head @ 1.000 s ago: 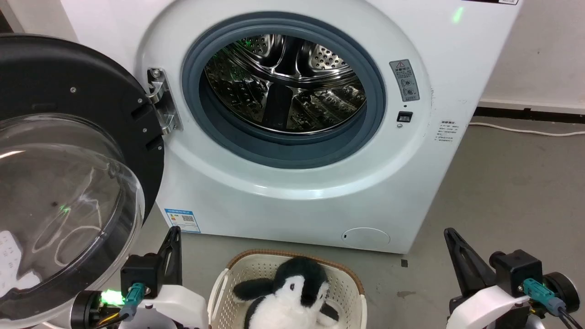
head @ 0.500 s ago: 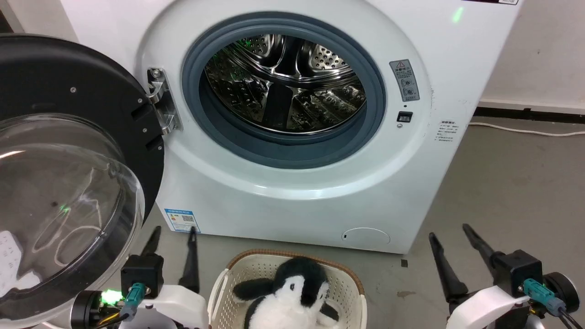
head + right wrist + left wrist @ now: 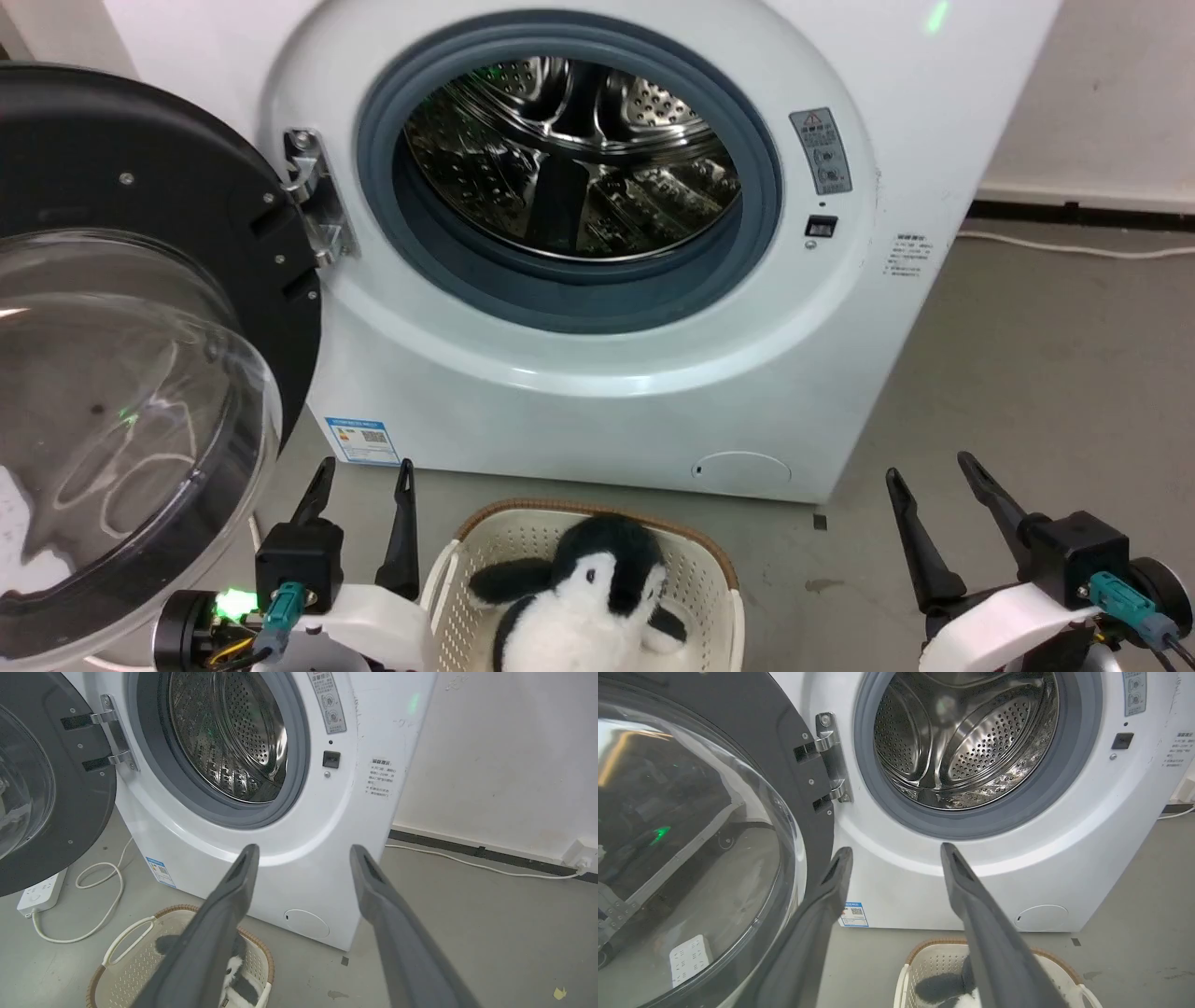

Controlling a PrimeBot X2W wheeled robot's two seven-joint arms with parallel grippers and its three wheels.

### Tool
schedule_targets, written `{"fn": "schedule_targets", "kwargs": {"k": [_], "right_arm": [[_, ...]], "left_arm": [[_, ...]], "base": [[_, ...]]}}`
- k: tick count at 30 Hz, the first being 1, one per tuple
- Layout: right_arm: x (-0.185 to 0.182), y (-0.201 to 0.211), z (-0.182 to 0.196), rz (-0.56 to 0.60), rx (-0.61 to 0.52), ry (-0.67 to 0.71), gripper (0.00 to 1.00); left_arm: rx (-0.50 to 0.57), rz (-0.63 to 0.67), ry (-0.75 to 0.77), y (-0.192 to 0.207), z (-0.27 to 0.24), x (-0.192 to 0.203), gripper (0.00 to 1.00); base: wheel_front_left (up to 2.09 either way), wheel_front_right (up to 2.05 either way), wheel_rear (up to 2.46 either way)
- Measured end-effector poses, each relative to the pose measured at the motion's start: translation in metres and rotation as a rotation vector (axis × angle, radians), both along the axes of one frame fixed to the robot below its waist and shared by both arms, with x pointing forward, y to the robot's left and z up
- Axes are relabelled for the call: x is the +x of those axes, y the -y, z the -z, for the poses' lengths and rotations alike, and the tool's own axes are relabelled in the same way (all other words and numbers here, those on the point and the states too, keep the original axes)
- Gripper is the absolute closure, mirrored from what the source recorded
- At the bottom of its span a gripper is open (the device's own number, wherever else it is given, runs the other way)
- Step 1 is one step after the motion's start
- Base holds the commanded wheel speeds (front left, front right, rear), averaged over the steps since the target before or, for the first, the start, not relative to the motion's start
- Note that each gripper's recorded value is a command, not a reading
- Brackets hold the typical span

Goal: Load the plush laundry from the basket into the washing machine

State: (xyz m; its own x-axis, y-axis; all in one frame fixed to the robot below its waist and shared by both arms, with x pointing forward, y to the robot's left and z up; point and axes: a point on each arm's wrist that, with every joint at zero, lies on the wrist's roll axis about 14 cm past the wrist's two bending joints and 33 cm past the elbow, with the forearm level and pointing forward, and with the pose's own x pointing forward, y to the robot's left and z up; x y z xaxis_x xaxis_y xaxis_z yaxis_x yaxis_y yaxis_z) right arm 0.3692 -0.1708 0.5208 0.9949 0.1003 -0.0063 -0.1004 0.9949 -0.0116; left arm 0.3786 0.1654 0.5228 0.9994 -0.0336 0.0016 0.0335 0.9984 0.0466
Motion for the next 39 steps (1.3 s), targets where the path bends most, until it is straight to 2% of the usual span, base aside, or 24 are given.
{"fn": "schedule_targets", "kwargs": {"k": [10,23,27,39], "right_arm": [[0.002,0.012,0.015,0.037,0.033,-0.036,0.0],[0.013,0.03,0.03,0.098,0.093,-0.063,0.0],[0.016,0.036,0.037,0.117,0.106,-0.077,0.0],[0.024,0.044,0.055,0.148,0.131,-0.109,0.0]], "left_arm": [[-0.001,0.05,-0.044,0.016,0.019,0.015,0.0],[0.022,0.159,-0.165,0.045,0.07,0.044,0.0],[0.023,0.248,-0.238,0.068,0.097,0.048,0.0],[0.022,0.321,-0.391,0.087,0.154,0.059,0.0]], "base": [[0.0,0.0,0.0],[0.0,0.0,0.0],[0.0,0.0,0.0],[0.0,0.0,0.0]]}}
